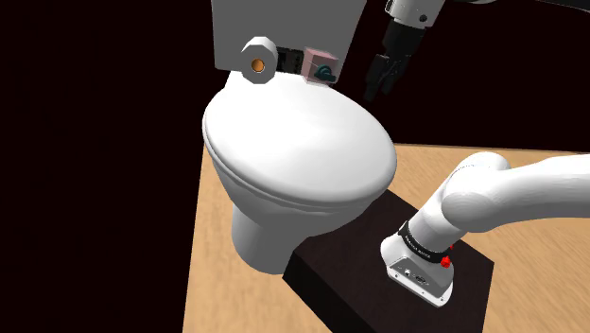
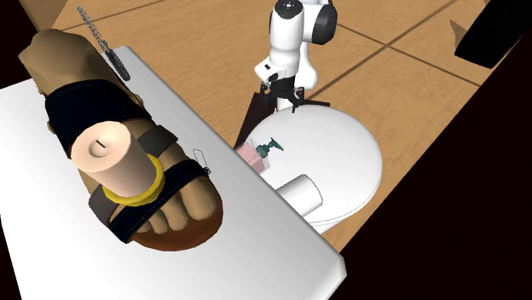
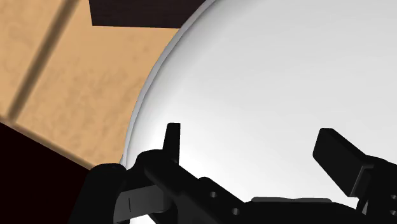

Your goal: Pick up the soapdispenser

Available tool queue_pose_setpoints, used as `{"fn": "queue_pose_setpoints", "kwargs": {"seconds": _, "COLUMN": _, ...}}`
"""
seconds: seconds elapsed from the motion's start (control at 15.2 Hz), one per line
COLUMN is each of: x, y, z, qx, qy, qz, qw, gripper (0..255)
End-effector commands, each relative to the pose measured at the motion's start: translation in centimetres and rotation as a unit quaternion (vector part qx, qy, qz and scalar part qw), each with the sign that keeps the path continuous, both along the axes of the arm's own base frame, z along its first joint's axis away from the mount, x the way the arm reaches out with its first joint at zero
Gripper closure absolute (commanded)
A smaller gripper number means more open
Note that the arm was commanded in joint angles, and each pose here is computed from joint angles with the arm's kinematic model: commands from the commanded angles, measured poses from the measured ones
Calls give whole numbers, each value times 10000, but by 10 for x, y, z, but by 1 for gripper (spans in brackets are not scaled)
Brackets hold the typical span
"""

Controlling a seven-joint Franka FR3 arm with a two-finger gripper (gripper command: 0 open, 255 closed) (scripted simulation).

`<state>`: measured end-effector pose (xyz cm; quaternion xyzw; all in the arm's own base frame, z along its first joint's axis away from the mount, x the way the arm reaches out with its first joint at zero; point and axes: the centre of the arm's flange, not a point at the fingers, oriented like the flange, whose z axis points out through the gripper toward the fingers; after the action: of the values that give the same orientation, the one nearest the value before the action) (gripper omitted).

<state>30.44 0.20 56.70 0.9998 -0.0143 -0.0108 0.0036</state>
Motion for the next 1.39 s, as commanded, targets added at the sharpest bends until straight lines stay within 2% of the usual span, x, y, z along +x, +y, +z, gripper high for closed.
{"fn": "queue_pose_setpoints", "kwargs": {"seconds": 0.0, "x": 0, "y": 0, "z": 0, "qx": 0, "qy": 0, "qz": 0, "qw": 10000, "gripper": 0}}
{"fn": "queue_pose_setpoints", "kwargs": {"seconds": 0.2, "x": 42, "y": 6, "z": 6, "qx": -55, "qy": 115, "qz": -691, "qw": 9975, "gripper": 0}}
{"fn": "queue_pose_setpoints", "kwargs": {"seconds": 0.33, "x": 71, "y": 7, "z": 10, "qx": -92, "qy": 191, "qz": -1150, "qw": 9931, "gripper": 0}}
{"fn": "queue_pose_setpoints", "kwargs": {"seconds": 0.46, "x": 100, "y": 6, "z": 13, "qx": -129, "qy": 267, "qz": -1607, "qw": 9866, "gripper": 0}}
{"fn": "queue_pose_setpoints", "kwargs": {"seconds": 0.66, "x": 143, "y": -2, "z": 16, "qx": -183, "qy": 379, "qz": -2285, "qw": 9726, "gripper": 0}}
{"fn": "queue_pose_setpoints", "kwargs": {"seconds": 0.86, "x": 184, "y": -15, "z": 19, "qx": -237, "qy": 490, "qz": -2951, "qw": 9539, "gripper": 0}}
{"fn": "queue_pose_setpoints", "kwargs": {"seconds": 0.92, "x": 191, "y": -18, "z": 20, "qx": -247, "qy": 510, "qz": -3071, "qw": 9500, "gripper": 0}}
{"fn": "queue_pose_setpoints", "kwargs": {"seconds": 1.32, "x": 191, "y": -18, "z": -12, "qx": -247, "qy": 510, "qz": -3071, "qw": 9500, "gripper": 0}}
